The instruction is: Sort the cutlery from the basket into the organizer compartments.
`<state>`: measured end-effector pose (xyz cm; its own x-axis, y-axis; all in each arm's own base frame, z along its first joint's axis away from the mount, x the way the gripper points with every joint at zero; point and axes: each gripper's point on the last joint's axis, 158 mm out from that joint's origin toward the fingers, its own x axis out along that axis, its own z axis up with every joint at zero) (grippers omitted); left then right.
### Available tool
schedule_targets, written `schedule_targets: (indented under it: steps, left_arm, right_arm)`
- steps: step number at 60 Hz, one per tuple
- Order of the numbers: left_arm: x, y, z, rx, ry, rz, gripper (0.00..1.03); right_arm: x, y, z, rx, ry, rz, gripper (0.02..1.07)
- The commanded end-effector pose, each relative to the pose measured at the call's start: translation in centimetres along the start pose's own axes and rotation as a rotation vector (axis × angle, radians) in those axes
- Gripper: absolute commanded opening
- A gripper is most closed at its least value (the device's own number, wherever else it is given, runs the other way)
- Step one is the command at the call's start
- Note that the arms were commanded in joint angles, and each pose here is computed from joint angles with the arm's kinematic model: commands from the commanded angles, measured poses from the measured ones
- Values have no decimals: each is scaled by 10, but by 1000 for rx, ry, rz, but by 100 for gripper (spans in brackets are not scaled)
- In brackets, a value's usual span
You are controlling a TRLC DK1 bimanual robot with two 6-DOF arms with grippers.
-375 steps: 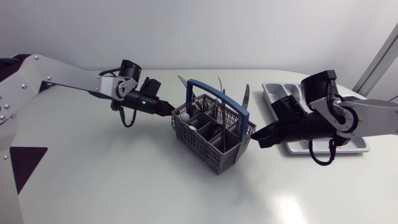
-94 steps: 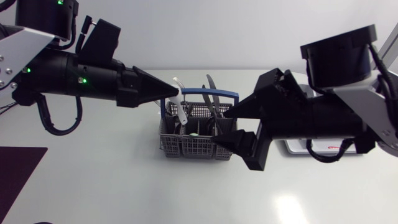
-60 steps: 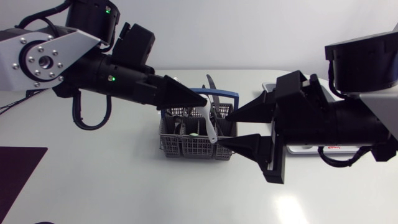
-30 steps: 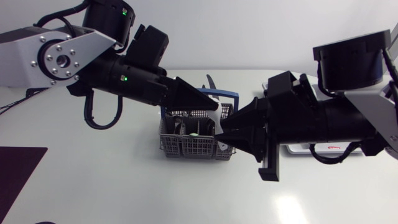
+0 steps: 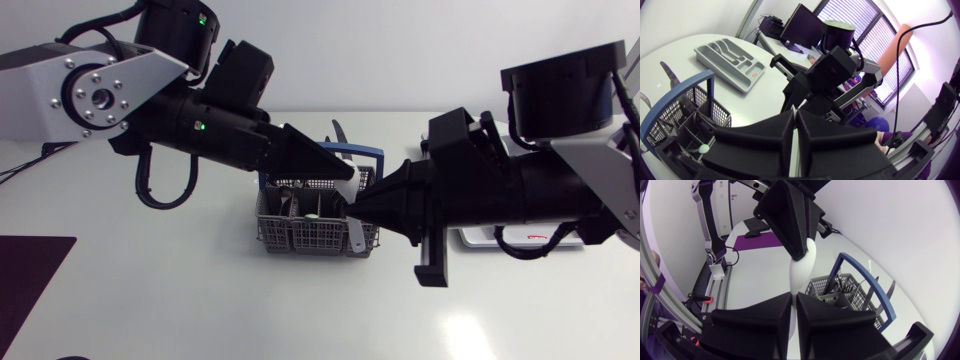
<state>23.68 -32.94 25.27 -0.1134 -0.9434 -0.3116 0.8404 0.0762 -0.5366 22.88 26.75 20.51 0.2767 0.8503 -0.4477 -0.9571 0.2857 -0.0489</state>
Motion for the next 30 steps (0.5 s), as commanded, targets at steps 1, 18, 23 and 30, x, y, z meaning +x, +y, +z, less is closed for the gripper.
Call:
schedule_targets:
  steps: [1,18,23,30]
  left_arm:
    - [-1,0,8,-6,-10,-8,21]
    - [-36,25,42,10,-99,97,81]
    - [-47,32,51,21,-125,135,85]
    - [-57,45,55,70,-136,233,85]
  right_arm:
    - [1,0,5,22,-5,9,7]
    - [-15,-6,-16,45,37,-39,7]
    - [-24,-11,-21,48,46,-65,7]
    - [-43,-26,-37,53,72,-131,8]
